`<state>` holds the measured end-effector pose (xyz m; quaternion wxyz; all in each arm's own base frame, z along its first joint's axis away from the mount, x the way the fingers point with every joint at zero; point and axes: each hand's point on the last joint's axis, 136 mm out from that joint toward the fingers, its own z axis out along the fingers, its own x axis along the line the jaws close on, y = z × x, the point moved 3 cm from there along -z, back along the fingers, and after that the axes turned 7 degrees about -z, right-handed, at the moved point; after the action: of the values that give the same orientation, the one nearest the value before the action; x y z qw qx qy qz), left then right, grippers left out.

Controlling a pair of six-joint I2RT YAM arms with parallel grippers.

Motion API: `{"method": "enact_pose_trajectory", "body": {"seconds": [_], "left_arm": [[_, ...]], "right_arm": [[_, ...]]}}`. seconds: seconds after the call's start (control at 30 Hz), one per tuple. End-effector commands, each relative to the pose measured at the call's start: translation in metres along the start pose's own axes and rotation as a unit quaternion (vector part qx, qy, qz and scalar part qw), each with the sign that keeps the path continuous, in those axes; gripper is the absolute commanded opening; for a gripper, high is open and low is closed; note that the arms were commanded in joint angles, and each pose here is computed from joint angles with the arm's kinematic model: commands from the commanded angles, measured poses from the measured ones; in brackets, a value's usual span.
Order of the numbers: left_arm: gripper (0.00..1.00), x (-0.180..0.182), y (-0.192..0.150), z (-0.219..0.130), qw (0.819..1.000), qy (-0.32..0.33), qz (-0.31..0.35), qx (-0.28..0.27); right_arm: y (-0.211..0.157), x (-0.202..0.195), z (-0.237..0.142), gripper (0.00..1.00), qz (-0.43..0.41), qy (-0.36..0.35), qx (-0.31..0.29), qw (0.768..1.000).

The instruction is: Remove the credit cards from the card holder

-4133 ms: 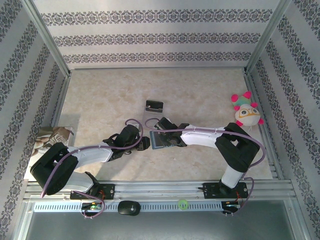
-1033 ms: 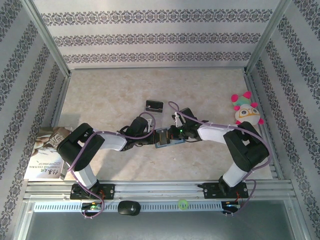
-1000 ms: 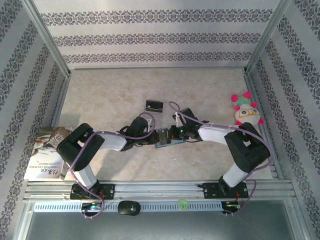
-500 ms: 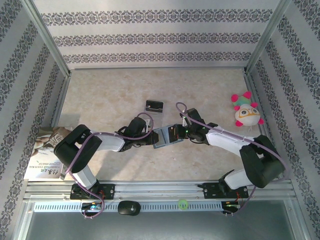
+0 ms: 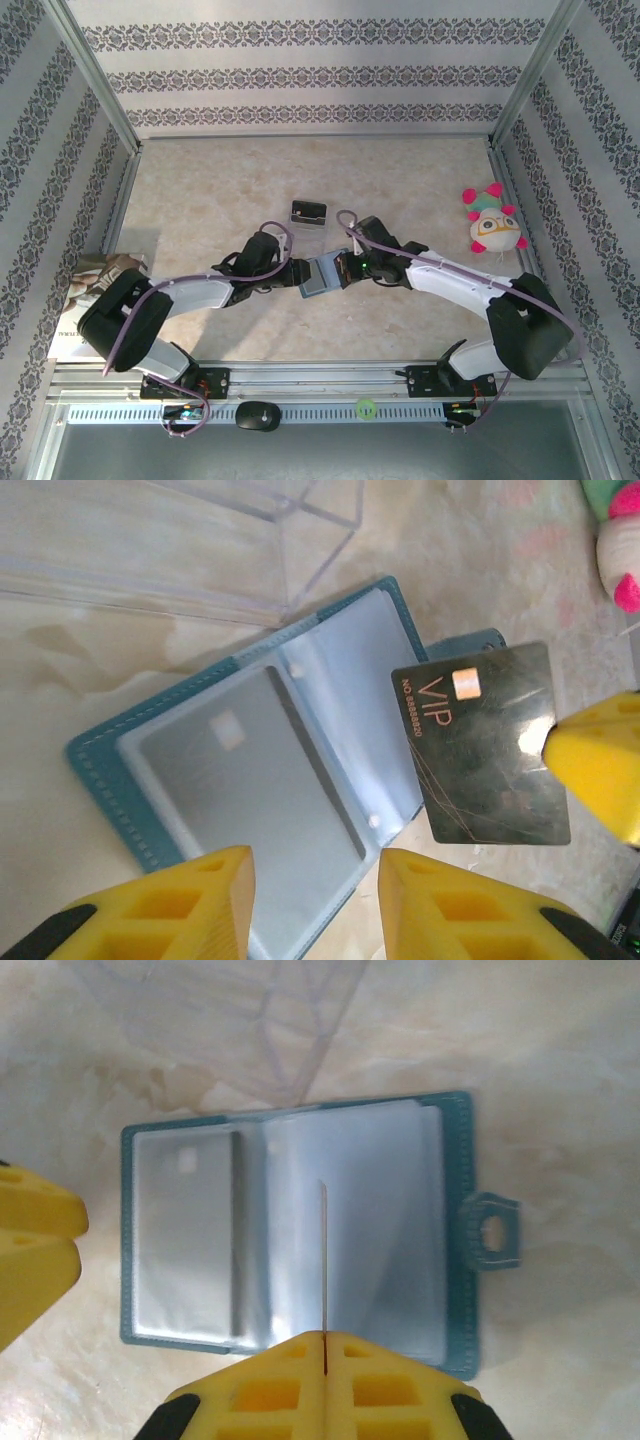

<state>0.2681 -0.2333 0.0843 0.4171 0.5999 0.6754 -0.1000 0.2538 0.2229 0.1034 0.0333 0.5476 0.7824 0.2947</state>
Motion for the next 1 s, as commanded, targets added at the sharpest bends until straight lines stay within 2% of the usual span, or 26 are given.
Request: {"method": "enact_pose_trajectory", "body": {"seconds": [0.0,0.3,0.4,0.63,0.83,0.97], "left_arm": [[0.39,0.024,0.001,-0.018,0.998,0.055,-0.003,-0.023],[0.39,0.040,0.003,-0.052,0.994,0.093,0.004,-0.065],[0.38,0.044,-0.001,-0.053,0.994,0.094,0.000,-0.062],[0.38,0.045,-0.003,-0.051,0.994,0.090,-0.003,-0.059],[0.38,0.043,-0.004,-0.047,0.995,0.080,-0.004,-0.051],[0.33,0.045,-0.008,-0.040,0.996,0.075,-0.007,-0.037]], "right_arm": [[0.002,0.007,-0.001,0.00,-0.032,-0.032,0.008,0.999],[-0.002,0.021,0.027,0.00,-0.061,-0.038,0.055,0.996],[-0.004,0.027,0.034,0.00,-0.058,-0.027,0.063,0.996],[-0.007,0.027,0.040,0.11,-0.054,-0.025,0.073,0.996],[-0.005,0.032,0.040,0.13,-0.044,0.000,0.070,0.997],[-0.005,0.036,0.042,0.13,-0.035,0.015,0.071,0.997]]}}
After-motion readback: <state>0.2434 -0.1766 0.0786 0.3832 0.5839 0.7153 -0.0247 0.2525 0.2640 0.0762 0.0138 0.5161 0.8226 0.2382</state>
